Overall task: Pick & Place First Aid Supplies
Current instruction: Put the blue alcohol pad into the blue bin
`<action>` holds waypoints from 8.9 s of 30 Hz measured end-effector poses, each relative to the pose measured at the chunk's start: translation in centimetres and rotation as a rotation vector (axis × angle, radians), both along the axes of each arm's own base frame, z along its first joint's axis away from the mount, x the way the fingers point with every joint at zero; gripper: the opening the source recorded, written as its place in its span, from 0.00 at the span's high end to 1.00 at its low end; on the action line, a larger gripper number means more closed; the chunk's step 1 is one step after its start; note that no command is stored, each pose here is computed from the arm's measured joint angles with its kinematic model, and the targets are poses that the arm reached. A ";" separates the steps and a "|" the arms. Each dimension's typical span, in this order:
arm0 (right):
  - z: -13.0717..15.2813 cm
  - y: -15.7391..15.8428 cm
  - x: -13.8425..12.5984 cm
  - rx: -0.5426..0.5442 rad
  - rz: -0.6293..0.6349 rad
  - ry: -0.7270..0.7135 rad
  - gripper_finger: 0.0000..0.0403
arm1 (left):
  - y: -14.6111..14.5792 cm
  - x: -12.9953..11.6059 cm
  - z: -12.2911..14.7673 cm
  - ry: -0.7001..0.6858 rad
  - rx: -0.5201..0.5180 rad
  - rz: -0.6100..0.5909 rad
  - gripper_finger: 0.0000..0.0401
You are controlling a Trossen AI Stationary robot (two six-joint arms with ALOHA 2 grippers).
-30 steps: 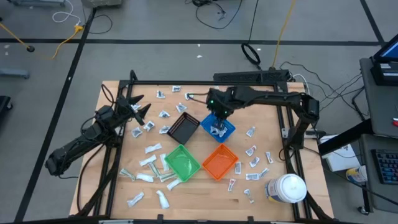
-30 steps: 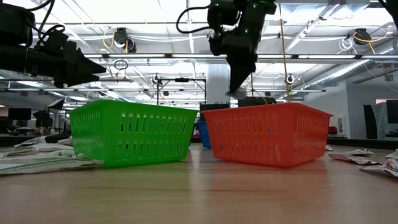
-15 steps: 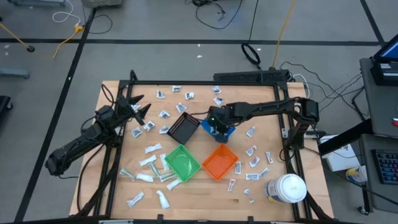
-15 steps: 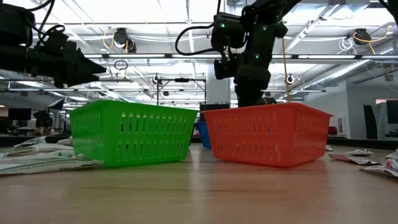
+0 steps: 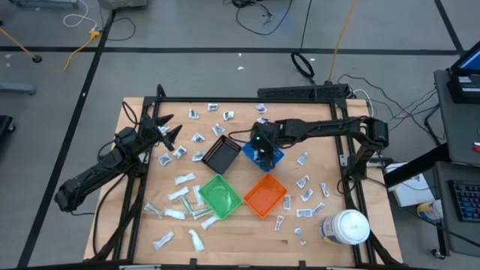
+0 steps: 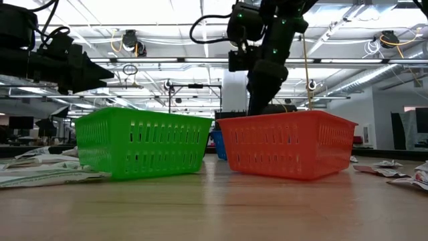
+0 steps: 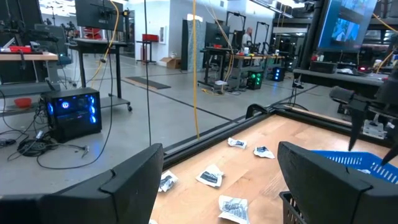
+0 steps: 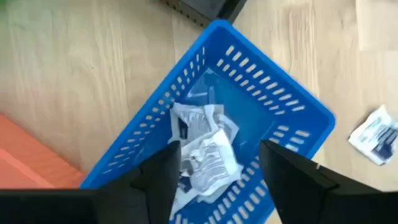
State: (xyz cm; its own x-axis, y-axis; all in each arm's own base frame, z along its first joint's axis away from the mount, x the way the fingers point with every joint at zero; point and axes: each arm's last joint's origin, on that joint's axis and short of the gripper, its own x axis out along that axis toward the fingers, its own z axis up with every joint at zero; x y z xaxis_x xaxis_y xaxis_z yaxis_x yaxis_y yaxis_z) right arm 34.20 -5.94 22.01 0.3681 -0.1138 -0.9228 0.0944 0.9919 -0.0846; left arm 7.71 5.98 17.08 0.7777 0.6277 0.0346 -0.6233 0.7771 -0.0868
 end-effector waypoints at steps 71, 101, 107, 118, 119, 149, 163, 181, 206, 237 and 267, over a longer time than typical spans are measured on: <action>-7.2 -18.0 -1.4 0.112 -0.517 -0.009 0.97 | 0.0 0.0 0.0 0.002 -0.002 0.001 0.19; 2.9 -10.5 -3.2 0.117 -0.327 0.022 1.00 | 0.0 0.0 0.0 0.002 -0.002 0.001 0.19; 2.8 -6.7 -1.7 0.177 -0.069 0.031 1.00 | 0.0 0.0 0.0 0.002 -0.002 0.001 0.19; 1.5 -2.2 -0.4 0.136 0.145 0.036 1.00 | 0.0 0.0 0.0 0.002 -0.002 0.001 0.19; 1.0 -2.0 -0.3 0.118 0.150 0.038 1.00 | 0.0 0.0 0.0 0.002 -0.002 0.001 0.19; 0.6 -6.9 -2.8 -0.085 0.184 0.008 0.48 | 0.0 0.0 0.0 0.002 -0.002 0.001 0.19; -0.3 -11.8 -5.0 -0.070 0.381 -0.004 0.48 | 0.0 0.0 0.0 0.002 -0.002 0.000 0.19; -7.1 -12.1 -2.7 0.007 0.474 0.110 0.48 | 0.0 0.0 0.0 0.002 -0.002 0.000 0.19; -8.1 -13.5 -3.8 0.008 0.335 0.220 1.00 | 0.0 0.0 0.0 0.002 -0.002 0.000 0.19; 3.2 -8.4 -5.9 -0.129 0.199 0.030 1.00 | 0.0 0.0 0.0 0.003 -0.002 0.000 0.19; -1.8 -3.0 0.4 -0.085 0.398 -0.019 0.75 | 0.0 0.0 0.0 0.002 -0.002 0.000 0.19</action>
